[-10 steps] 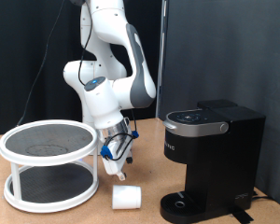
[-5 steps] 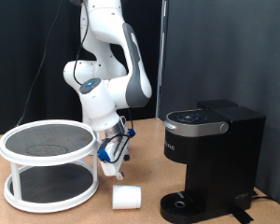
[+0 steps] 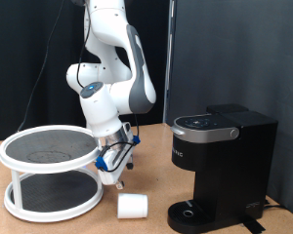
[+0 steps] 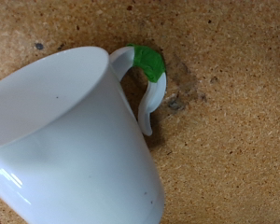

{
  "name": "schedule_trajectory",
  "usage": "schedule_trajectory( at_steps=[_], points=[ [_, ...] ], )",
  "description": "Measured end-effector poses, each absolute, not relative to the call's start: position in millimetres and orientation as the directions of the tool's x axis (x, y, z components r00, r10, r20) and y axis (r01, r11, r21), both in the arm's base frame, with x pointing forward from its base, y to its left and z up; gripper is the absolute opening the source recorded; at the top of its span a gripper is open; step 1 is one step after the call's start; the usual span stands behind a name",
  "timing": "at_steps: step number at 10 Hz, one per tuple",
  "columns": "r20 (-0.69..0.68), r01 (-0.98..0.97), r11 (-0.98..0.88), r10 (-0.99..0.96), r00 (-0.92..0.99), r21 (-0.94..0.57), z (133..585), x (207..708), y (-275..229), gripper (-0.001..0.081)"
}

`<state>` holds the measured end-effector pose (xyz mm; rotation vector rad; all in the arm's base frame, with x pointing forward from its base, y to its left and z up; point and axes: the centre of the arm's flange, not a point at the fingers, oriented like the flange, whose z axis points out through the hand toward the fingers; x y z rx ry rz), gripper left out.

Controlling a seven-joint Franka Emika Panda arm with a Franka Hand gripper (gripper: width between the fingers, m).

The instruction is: Make a cup of coffee with the keurig machine

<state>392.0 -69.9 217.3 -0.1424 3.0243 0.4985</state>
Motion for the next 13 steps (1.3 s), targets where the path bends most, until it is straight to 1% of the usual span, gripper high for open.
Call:
schedule_trajectory(
  at_steps=[10, 13],
  points=[
    [-0.025, -0.069, 0.955, -0.065, -0.998, 0.287, 212, 393, -75, 0.0734],
    [0.022, -0.052, 0.962, -0.06, -0.998, 0.267, 202, 394, -76, 0.0734]
  ],
)
